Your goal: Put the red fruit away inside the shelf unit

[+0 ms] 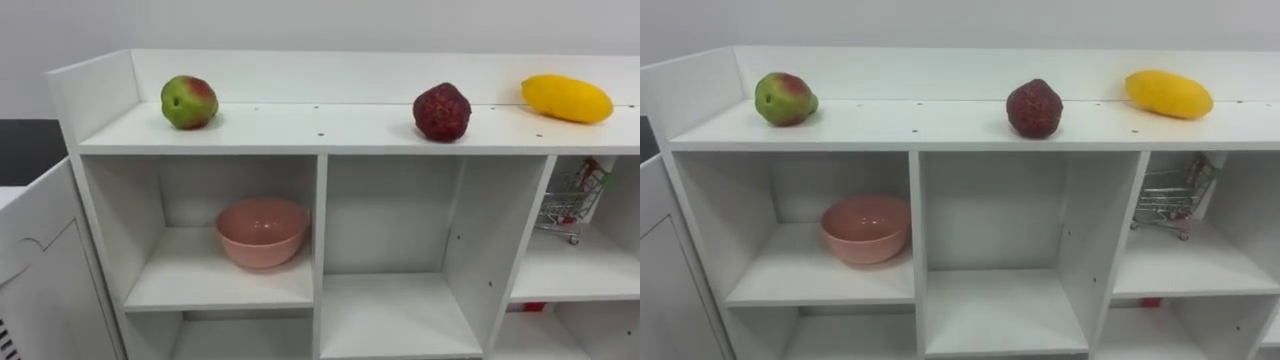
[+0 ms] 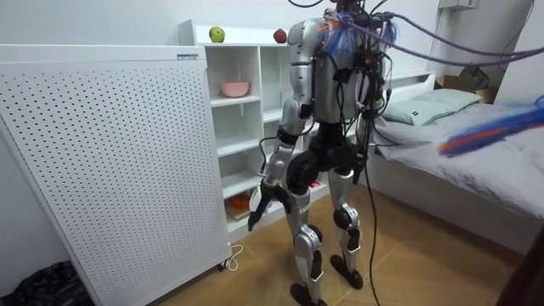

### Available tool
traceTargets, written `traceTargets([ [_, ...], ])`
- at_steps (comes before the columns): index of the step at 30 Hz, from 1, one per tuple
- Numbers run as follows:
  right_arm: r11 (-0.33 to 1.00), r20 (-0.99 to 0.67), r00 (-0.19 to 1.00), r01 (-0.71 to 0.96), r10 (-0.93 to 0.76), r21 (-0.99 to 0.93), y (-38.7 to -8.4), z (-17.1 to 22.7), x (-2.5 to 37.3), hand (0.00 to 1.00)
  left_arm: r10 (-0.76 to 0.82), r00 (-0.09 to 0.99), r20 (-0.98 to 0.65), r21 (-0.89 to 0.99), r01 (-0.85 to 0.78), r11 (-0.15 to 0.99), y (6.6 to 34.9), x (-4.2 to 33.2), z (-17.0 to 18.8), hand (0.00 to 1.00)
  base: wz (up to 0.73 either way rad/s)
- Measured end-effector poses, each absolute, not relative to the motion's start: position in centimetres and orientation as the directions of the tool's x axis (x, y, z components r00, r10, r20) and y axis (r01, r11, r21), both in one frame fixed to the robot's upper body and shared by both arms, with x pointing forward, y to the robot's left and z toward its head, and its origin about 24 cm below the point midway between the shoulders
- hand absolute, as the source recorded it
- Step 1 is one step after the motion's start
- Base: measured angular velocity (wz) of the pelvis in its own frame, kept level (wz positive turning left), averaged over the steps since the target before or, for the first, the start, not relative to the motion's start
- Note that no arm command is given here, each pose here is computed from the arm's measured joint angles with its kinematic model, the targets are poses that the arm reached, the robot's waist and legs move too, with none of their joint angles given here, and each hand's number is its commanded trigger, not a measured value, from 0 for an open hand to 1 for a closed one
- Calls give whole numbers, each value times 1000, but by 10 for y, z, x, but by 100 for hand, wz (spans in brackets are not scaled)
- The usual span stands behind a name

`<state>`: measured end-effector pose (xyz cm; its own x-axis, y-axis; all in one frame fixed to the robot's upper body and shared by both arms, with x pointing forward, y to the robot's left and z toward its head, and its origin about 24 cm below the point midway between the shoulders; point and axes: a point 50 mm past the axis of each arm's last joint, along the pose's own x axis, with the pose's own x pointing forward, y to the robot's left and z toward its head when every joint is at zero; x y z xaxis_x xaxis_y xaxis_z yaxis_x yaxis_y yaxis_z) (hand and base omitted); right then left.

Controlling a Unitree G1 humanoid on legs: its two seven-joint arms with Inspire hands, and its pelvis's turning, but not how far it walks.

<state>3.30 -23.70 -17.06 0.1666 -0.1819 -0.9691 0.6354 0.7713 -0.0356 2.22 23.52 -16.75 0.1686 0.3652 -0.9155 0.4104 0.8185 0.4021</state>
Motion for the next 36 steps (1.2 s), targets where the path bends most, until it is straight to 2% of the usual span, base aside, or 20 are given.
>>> traceTargets([
  [3, 677, -934, 232, 736, -271, -14, -249, -163, 61, 0, 367, 207, -907, 421, 394, 817, 238, 28, -166, 0, -14],
  [6, 653, -884, 312, 758, -347, 11, -260, -151, 89, 0, 379, 242, -893, 445, 362, 819, 241, 35, -164, 0, -4],
  [9, 637, -778, 448, 767, -442, 80, -273, -124, 138, 0, 403, 261, -878, 475, 352, 807, 242, 36, -163, 0, -9],
  [12, 688, -629, 573, 721, -525, 82, -279, -89, 177, 0, 420, 265, -868, 492, 348, 798, 243, 35, -162, 0, -3],
  [14, 731, -471, 670, 679, -574, 75, -279, -53, 203, 0, 423, 262, -867, 494, 351, 796, 244, 33, -162, 0, -11],
  [17, 762, -285, 743, 645, -606, 60, -277, -15, 222, 0, 426, 260, -867, 496, 360, 790, 244, 30, -162, 0, -3],
  [24, 769, -45, 771, 637, -635, 53, -266, 38, 240, 0, 420, 267, -867, 497, 400, 770, 241, 24, -162, 0, -7],
  [26, 788, 54, 786, 615, -616, 29, -259, 55, 243, 0, 417, 267, -869, 494, 407, 768, 240, 23, -163, 0, 0],
  [33, 828, 232, 800, 557, -554, 59, -250, 97, 253, 0, 400, 301, -865, 496, 408, 766, 239, 27, -161, 0, 2],
  [36, 847, 350, 778, 523, -521, 99, -246, 129, 263, 0, 399, 310, -863, 499, 408, 764, 240, 28, -160, 0, 1],
])
